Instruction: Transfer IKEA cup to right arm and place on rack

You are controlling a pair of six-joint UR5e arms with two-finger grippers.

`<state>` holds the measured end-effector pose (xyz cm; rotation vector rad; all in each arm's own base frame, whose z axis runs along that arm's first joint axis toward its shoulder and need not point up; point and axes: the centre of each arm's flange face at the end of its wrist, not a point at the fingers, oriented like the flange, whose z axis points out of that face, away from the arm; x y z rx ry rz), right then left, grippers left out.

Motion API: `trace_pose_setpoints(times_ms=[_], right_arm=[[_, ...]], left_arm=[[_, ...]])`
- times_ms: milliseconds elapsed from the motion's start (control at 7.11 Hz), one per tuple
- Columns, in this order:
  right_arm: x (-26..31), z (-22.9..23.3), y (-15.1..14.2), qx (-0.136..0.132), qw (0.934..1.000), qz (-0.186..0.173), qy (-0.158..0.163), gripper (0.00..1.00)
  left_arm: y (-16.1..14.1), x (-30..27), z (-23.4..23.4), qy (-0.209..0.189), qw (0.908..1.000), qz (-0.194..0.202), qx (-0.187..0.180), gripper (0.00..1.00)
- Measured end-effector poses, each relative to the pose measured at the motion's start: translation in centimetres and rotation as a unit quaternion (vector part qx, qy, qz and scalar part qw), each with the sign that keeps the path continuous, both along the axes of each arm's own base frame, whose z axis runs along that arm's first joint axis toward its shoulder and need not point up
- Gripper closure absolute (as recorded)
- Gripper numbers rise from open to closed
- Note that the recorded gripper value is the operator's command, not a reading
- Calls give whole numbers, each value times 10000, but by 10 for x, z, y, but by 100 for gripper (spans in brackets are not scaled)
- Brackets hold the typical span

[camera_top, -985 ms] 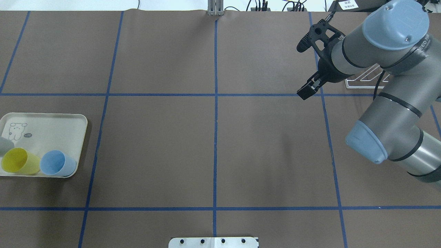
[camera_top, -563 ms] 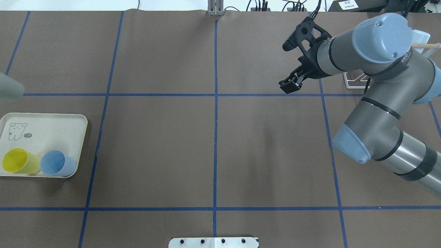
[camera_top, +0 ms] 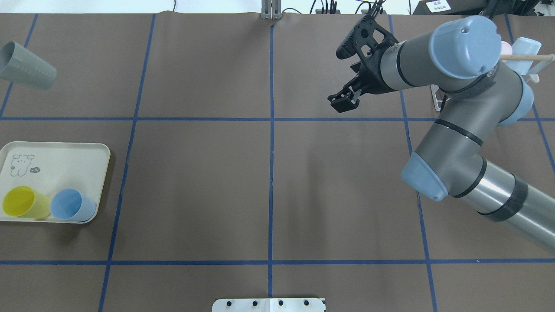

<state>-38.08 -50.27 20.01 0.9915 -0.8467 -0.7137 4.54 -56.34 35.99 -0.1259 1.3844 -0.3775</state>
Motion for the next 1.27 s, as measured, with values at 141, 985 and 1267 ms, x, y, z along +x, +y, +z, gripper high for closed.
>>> trace_pose_setpoints(times_ms=[141,985,1267], right_arm=[[-8,-4,4,297,9991,-35,-313,1],[-92,-37,70,1500,9707,628,-1772,1],[-112,-48,82,1519,9685,671,-1857,1]], left_arm=[[-8,17,-32,131,9995,50,-282,100],[1,161,-153,405,9919,1020,-647,100],[3,178,-169,428,9907,1140,-607,100]])
